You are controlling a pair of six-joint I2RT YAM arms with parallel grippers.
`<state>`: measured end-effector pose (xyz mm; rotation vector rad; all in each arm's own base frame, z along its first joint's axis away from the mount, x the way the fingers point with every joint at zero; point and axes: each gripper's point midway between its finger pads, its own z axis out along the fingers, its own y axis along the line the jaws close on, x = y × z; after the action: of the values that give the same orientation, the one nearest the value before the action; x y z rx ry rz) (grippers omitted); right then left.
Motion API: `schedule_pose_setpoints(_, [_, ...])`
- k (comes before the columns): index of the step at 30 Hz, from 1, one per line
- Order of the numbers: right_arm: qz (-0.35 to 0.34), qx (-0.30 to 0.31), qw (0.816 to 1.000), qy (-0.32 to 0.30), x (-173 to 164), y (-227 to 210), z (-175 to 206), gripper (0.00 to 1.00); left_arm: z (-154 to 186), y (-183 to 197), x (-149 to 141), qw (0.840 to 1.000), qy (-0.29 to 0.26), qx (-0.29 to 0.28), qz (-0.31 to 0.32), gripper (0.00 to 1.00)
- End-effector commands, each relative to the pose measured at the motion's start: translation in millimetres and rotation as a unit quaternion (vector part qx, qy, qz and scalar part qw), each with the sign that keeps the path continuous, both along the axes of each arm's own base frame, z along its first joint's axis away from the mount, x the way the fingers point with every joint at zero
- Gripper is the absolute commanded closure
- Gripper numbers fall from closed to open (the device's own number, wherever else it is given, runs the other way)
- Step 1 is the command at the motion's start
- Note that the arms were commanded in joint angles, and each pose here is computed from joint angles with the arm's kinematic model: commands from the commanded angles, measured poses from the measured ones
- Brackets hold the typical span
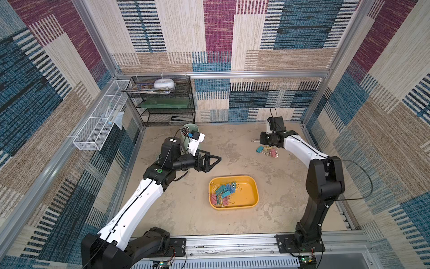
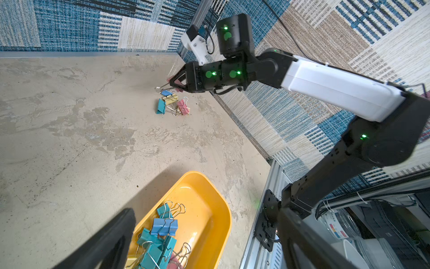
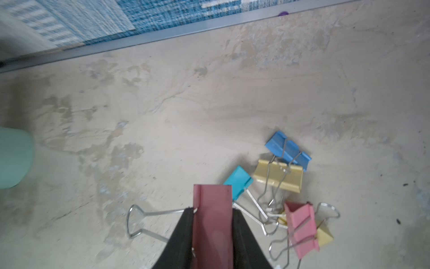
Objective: Put the binder clips in the storage box
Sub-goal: Pick up the binder clip at the center of the board, then place the binder clip in the storage box.
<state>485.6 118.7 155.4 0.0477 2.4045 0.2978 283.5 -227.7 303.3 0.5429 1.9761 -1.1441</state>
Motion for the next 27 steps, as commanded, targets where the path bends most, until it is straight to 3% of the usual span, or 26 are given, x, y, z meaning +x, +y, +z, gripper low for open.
schedule_pose_setpoints(1, [0.021,0.069,0.997,-0.042,-27.7,19.7,32.8,0.78,7.4,-0.6,0.1,1.000,-0.011,-0.006,-0.002,0.01])
schedule_pose_setpoints(8, [0.049,0.142,0.986,-0.068,-121.2,46.0,60.7,0.78,6.7,-0.3,0.4,1.000,-0.012,-0.004,-0.001,0.00])
schedule_pose_setpoints(12, [0.074,0.204,0.975,-0.052,-174.6,71.8,53.7,0.78,7.1,0.1,0.3,1.000,-0.014,-0.003,-0.001,0.00])
schedule_pose_setpoints(18, [0.120,0.257,0.958,0.031,-231.8,117.9,2.6,0.79,6.2,0.0,0.6,1.000,-0.013,-0.003,0.000,0.01])
schedule_pose_setpoints(27, [0.172,0.268,0.938,0.135,-270.8,162.5,-69.4,0.79,4.0,0.5,1.8,1.000,-0.014,0.000,0.002,0.00])
